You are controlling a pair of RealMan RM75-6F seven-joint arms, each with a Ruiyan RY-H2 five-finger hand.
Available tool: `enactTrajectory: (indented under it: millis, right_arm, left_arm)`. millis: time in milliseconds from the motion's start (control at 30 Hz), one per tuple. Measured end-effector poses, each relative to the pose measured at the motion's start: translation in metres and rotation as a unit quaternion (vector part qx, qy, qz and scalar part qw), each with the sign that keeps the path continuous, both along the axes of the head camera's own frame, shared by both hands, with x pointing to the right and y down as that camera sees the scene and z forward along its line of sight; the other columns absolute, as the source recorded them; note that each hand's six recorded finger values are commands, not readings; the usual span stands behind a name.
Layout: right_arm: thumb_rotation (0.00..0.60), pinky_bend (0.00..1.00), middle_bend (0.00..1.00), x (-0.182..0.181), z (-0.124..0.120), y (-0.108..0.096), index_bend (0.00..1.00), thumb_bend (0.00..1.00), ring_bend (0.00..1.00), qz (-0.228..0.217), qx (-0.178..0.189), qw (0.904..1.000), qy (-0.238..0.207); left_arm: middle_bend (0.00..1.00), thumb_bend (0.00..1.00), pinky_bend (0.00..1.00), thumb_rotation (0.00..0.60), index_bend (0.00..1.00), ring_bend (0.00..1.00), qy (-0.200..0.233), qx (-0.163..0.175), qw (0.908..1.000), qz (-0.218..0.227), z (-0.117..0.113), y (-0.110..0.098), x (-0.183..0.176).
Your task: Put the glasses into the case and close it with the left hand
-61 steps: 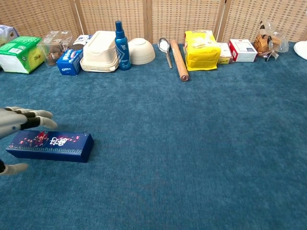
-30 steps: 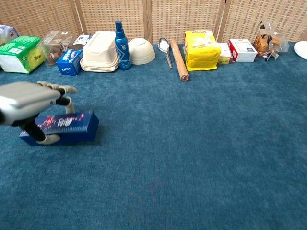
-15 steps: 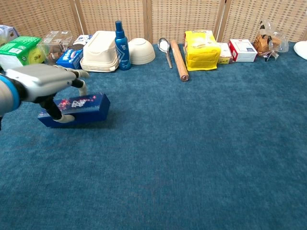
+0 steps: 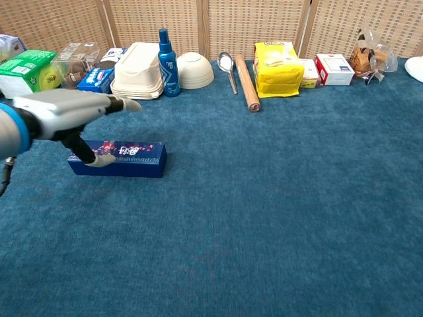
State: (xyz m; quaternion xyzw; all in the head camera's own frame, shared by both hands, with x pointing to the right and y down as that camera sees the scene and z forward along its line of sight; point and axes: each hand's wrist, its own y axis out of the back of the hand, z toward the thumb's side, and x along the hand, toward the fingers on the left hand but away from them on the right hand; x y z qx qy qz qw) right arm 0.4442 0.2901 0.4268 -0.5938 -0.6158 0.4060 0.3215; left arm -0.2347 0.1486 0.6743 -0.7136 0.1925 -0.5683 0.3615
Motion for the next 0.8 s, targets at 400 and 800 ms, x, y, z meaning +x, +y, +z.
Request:
enactTrajectory:
  millis: [400,800]
  right_arm:
    - [0.6,0.1,0.25,-0.009,0.034,-0.025,0.01,0.47,0.05,-0.049,-0.057,0.9972,0.005]
    - [0.6,0.08,0.22,-0.04,0.092,-0.063,0.02,0.47,0.03,-0.125,-0.128,0.983,0.041]
  left_arm:
    - [0.0,0.32,0.0,0.538,0.0,0.0,0.053,0.07,0.9912,-0.1,-0.059,0.03,-0.075]
    - [0.0,0.32,0.0,0.54,0.0,0.0,0.044,0.128,0.9702,-0.201,-0.123,0.094,-0.167]
